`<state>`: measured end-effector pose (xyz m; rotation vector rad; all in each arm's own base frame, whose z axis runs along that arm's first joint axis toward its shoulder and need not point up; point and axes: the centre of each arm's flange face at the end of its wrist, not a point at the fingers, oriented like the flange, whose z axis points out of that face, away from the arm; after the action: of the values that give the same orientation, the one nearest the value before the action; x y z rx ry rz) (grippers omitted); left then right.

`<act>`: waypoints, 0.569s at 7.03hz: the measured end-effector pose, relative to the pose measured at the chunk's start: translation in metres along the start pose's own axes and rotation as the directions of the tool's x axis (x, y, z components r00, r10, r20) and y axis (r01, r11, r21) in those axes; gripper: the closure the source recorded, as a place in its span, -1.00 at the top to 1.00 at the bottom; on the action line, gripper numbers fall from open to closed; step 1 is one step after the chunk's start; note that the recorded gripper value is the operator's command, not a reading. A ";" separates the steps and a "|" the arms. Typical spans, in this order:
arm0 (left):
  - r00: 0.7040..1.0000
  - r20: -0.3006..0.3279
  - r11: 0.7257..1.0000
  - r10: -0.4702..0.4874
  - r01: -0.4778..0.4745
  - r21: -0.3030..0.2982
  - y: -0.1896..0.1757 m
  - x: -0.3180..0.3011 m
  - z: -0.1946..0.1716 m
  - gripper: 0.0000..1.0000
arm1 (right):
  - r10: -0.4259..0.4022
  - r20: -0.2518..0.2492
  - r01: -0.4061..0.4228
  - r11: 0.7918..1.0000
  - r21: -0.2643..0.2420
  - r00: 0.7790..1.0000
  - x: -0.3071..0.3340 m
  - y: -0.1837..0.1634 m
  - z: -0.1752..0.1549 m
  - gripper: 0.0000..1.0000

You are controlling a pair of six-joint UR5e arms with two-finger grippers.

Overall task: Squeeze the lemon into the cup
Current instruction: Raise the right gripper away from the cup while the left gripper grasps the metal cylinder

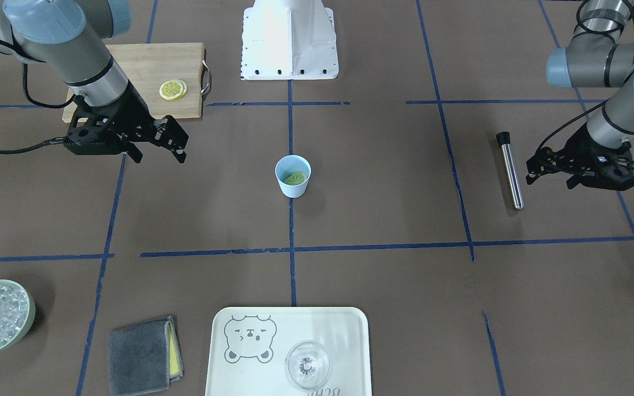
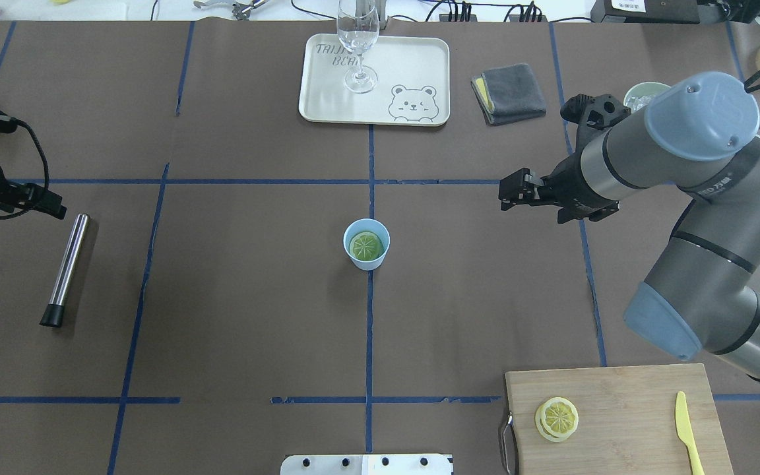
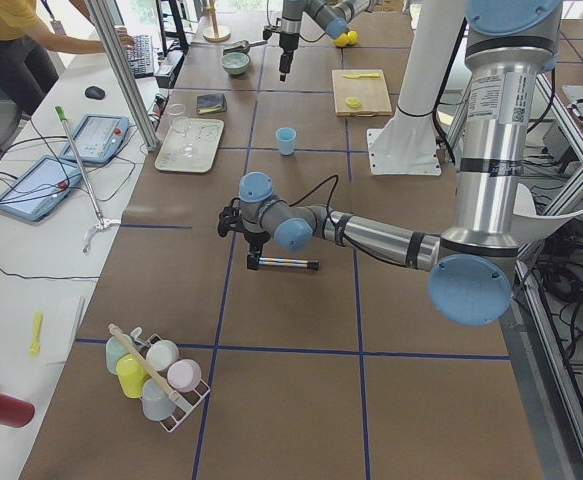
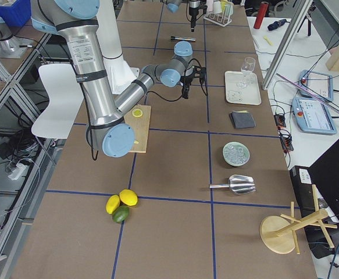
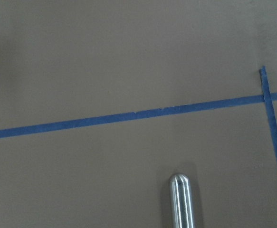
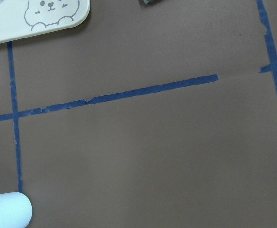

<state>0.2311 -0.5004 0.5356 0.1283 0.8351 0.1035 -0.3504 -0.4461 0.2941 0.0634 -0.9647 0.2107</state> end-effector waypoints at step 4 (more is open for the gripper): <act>0.999 0.023 0.998 0.030 -0.029 -0.061 -0.005 0.021 0.051 0.65 | -0.002 -0.008 0.002 1.000 -0.002 1.000 0.006 0.002 0.002 1.00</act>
<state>0.2837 -0.5058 0.5534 0.0844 0.8059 0.1547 -0.3487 -0.4435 0.2999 0.0612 -0.9565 0.2081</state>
